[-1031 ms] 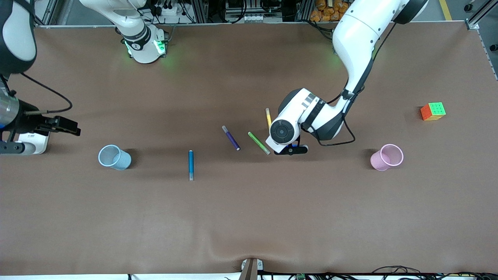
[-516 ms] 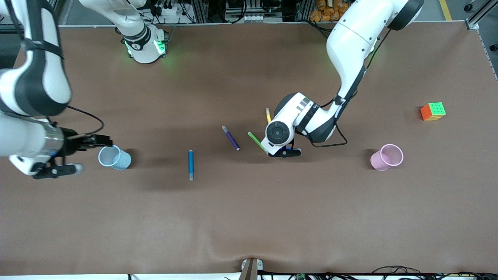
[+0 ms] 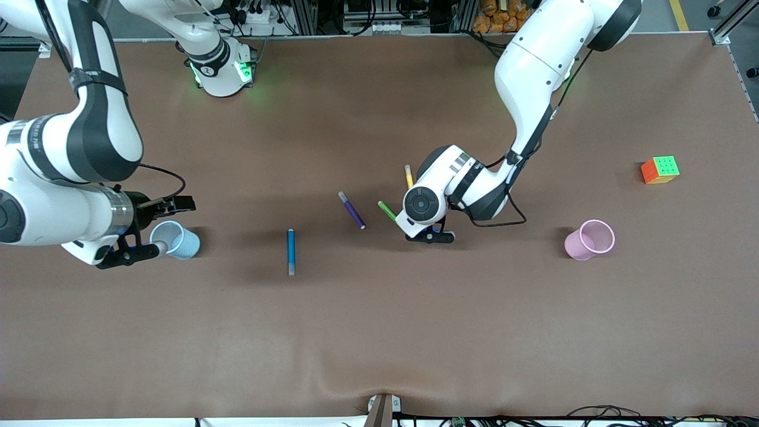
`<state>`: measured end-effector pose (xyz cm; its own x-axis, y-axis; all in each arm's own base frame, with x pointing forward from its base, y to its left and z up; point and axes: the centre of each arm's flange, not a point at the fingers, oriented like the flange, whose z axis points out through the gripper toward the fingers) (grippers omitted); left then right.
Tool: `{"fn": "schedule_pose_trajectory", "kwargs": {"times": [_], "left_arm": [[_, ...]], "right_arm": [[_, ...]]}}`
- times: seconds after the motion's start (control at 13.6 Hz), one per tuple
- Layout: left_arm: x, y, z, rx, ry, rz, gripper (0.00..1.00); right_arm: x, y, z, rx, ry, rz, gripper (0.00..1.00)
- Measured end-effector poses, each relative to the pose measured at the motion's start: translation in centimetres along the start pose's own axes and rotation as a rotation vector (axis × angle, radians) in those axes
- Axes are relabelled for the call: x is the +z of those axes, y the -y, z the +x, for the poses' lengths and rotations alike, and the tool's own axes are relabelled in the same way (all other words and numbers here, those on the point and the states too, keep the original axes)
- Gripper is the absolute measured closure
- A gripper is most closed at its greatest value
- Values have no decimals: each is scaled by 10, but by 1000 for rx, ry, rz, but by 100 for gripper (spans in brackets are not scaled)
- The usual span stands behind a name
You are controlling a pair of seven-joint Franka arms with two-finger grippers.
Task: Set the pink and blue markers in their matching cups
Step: 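Grasp the pink marker with the left gripper while the right gripper reaches the blue marker, then grasp the blue marker with the right gripper and lift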
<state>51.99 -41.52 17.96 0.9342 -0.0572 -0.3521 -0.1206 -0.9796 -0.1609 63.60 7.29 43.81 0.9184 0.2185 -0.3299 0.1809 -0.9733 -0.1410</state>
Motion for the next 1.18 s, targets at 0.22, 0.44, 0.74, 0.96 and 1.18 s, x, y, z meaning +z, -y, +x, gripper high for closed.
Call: {"fn": "schedule_pose_trajectory", "kwargs": {"times": [0.22,0.44,0.74,0.96,1.18], "left_arm": [[-2,0,2,8,-14,-10,38],[-3,-1,4,27,-29,-21,38],[3,-3,5,30,-24,-19,38],[9,-3,6,31,-16,-17,39],[12,-4,6,32,-13,-16,41]], "right_arm": [[-6,18,26,-37,-165,-27,0],[41,73,69,-119,-223,-56,0],[108,99,113,-160,-286,-76,0],[146,115,122,-121,-298,-76,0],[171,127,118,-85,-278,-76,0]]}}
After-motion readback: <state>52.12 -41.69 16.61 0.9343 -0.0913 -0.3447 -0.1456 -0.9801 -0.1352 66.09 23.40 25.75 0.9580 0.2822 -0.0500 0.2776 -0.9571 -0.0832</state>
